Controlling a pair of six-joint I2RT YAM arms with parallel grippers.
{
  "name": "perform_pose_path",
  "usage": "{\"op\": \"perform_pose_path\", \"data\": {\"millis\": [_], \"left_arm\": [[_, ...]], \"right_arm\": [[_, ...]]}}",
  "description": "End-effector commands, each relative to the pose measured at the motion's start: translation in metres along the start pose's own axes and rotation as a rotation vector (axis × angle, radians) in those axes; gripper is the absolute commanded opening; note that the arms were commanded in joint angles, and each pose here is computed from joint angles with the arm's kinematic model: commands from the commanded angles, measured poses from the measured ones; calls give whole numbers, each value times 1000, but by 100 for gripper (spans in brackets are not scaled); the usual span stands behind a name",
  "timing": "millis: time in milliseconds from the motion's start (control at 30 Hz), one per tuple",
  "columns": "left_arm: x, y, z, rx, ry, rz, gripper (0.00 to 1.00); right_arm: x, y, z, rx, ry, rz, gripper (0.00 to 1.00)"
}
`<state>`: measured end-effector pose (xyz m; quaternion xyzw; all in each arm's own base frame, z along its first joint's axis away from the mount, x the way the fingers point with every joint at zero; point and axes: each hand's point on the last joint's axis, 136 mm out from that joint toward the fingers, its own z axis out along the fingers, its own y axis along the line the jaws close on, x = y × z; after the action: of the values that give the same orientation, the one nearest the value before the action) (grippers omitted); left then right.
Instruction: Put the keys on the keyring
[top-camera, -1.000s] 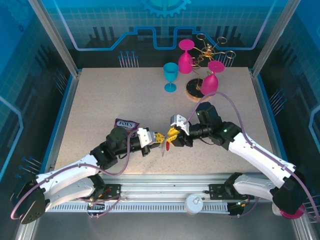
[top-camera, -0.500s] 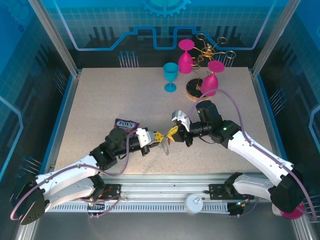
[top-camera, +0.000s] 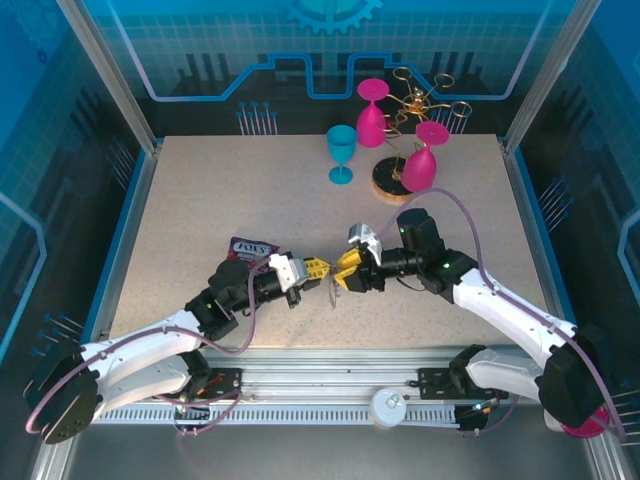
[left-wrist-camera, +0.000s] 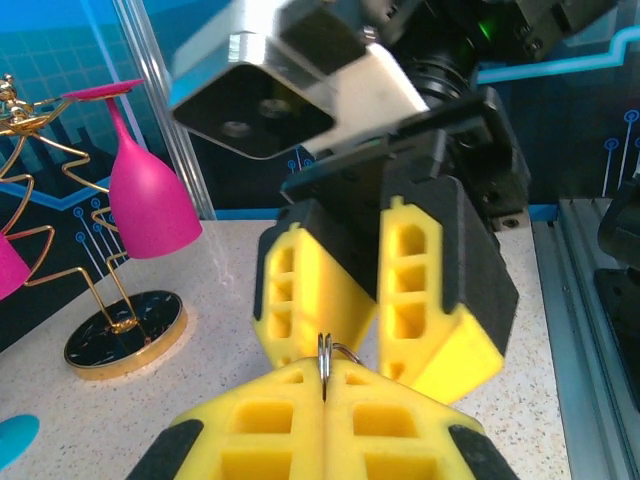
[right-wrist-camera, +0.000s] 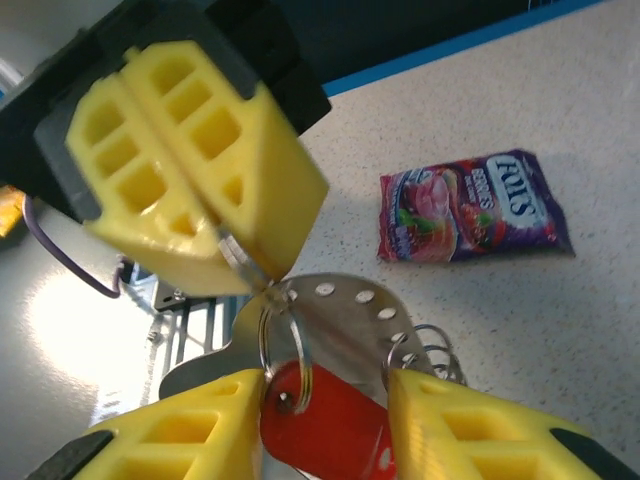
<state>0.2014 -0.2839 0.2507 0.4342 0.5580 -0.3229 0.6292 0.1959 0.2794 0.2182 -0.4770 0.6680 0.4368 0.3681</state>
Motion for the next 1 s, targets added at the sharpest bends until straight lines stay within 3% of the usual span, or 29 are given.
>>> {"op": "perform_pose_path", "data": {"millis": [0, 233, 333, 433, 800, 967], "left_arm": [[-4, -7, 1, 39, -39, -38, 0], [6, -12, 0, 58, -43, -76, 0], [11, -14, -1, 59, -57, -92, 0], [8, -16, -5, 61, -82, -116, 0], [7, -18, -12, 62, -98, -125, 0], [7, -20, -11, 71, -99, -126, 0]], "right_arm": [[-18, -2, -3, 12, -86, -202, 36], [-19, 1, -2, -15, -136, -293, 38], [-23, 1, -1, -26, -166, -300, 34], [-18, 3, 1, -41, -153, -291, 30], [1, 8, 9, -97, -98, -264, 34], [0, 9, 13, -120, -100, -260, 30]]}}
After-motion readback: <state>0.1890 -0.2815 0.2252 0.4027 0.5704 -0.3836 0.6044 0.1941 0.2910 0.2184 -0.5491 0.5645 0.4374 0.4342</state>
